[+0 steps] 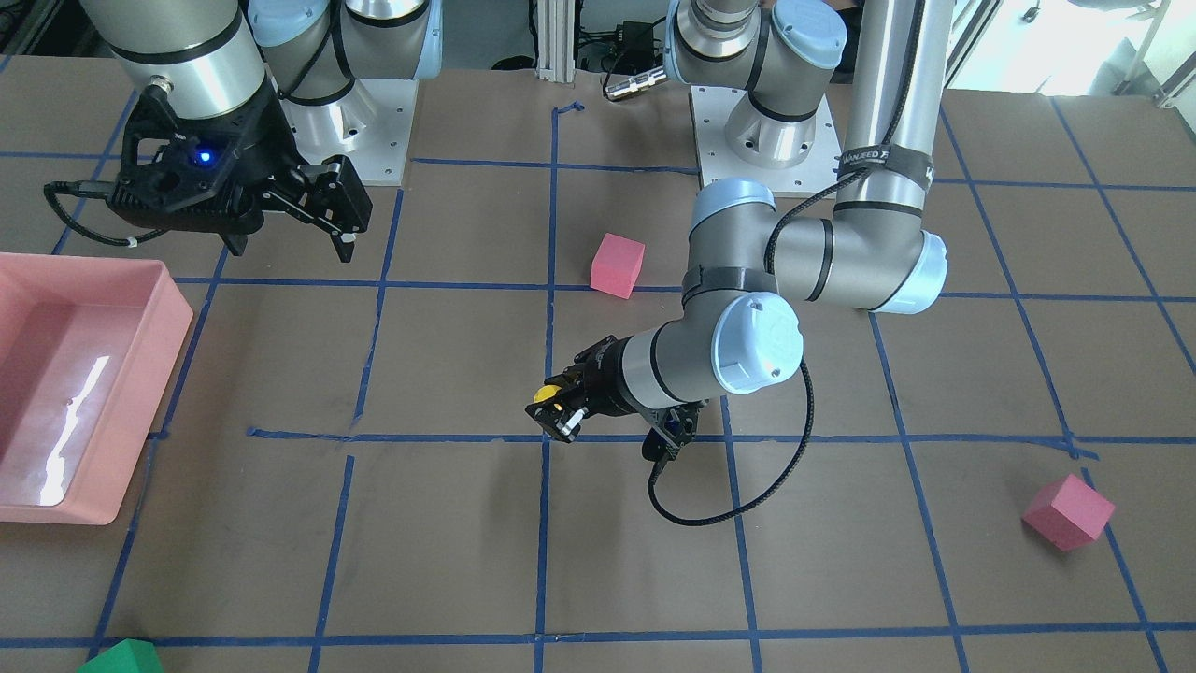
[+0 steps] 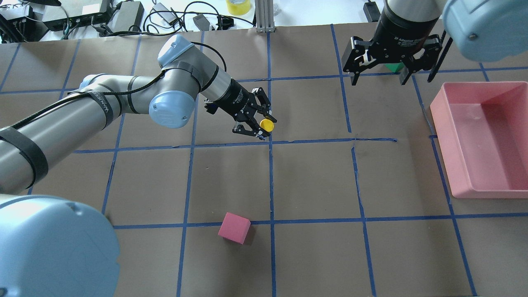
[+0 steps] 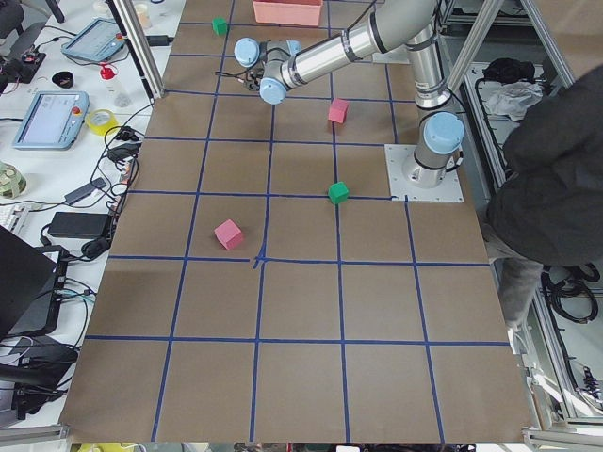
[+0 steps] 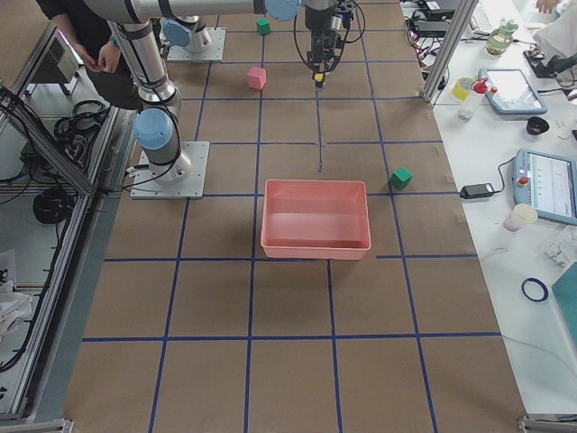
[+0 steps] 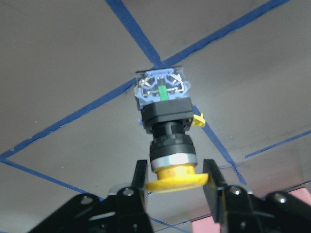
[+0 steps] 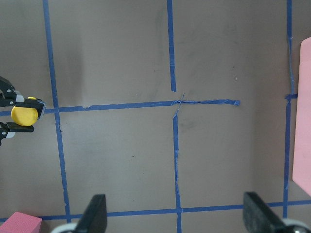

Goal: Align button upright
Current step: 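Set the button upright on the table and open the left gripper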

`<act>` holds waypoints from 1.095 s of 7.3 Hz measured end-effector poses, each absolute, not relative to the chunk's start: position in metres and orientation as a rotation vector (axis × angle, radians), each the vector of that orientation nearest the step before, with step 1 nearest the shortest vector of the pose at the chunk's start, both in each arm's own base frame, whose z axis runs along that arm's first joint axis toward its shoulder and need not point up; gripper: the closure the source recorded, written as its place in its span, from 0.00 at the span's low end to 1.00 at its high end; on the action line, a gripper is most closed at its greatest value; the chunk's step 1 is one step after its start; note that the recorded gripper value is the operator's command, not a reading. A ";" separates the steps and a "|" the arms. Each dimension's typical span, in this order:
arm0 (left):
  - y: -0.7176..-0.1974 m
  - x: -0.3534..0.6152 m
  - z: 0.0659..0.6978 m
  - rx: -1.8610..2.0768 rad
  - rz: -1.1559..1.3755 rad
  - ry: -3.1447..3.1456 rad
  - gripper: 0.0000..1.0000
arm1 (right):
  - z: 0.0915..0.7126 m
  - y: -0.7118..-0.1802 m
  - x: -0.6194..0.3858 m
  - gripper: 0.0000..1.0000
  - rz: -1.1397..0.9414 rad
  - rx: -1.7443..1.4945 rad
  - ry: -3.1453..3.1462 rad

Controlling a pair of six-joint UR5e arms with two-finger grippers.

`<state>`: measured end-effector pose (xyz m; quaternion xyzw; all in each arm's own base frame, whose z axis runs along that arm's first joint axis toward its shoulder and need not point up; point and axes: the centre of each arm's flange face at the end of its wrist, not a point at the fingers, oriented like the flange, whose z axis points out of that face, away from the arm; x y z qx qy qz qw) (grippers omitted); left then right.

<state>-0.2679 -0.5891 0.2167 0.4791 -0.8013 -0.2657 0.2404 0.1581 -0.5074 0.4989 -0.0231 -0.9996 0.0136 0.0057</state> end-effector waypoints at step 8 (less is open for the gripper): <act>-0.594 -0.266 0.183 1.297 -0.778 -2.114 0.03 | 0.498 -0.507 0.158 0.00 0.034 -0.062 -3.127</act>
